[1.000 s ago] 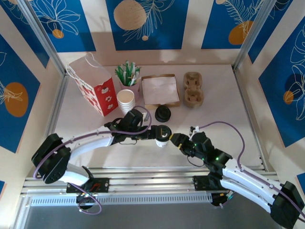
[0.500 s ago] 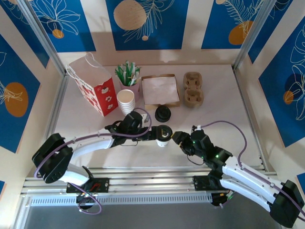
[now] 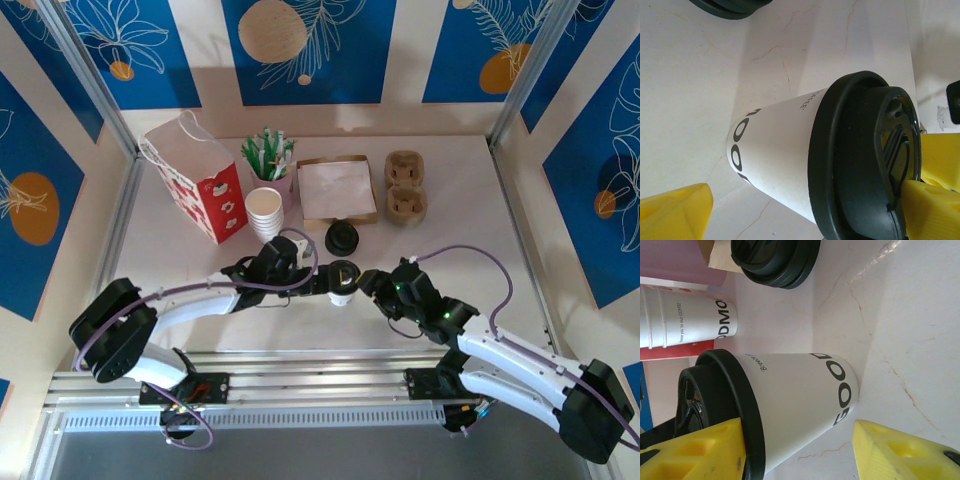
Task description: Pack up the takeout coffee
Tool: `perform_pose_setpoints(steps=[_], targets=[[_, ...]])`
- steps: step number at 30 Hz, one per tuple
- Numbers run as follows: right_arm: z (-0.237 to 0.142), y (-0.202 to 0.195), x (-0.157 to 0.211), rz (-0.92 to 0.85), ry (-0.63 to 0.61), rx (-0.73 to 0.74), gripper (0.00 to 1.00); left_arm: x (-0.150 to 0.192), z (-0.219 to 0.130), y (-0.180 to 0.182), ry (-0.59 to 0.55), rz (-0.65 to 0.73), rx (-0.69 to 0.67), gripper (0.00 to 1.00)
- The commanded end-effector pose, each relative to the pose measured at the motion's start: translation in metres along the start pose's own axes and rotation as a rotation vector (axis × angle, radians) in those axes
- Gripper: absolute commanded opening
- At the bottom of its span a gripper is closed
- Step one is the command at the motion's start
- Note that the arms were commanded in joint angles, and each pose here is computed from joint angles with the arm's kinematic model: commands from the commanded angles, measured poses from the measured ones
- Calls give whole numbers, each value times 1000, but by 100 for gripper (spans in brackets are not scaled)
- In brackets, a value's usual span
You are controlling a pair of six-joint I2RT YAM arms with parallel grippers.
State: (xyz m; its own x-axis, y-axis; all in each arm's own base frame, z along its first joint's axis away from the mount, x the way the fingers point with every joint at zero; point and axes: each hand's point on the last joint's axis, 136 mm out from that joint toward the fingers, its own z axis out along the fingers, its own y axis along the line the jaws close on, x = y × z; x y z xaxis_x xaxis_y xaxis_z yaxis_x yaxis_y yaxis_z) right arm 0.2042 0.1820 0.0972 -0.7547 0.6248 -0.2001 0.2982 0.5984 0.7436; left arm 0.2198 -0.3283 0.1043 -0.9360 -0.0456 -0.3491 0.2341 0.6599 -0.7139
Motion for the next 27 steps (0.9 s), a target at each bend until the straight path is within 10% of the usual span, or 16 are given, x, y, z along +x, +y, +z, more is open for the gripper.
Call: perform_pose_setpoints(steps=[1, 27], targets=[[-14, -50, -3, -72, -17, 233, 58, 56, -1, 66, 175, -41, -241, 94], [-35, 32, -26, -369, 89, 186, 75, -39, -22, -37, 74, 123, -136, 100]])
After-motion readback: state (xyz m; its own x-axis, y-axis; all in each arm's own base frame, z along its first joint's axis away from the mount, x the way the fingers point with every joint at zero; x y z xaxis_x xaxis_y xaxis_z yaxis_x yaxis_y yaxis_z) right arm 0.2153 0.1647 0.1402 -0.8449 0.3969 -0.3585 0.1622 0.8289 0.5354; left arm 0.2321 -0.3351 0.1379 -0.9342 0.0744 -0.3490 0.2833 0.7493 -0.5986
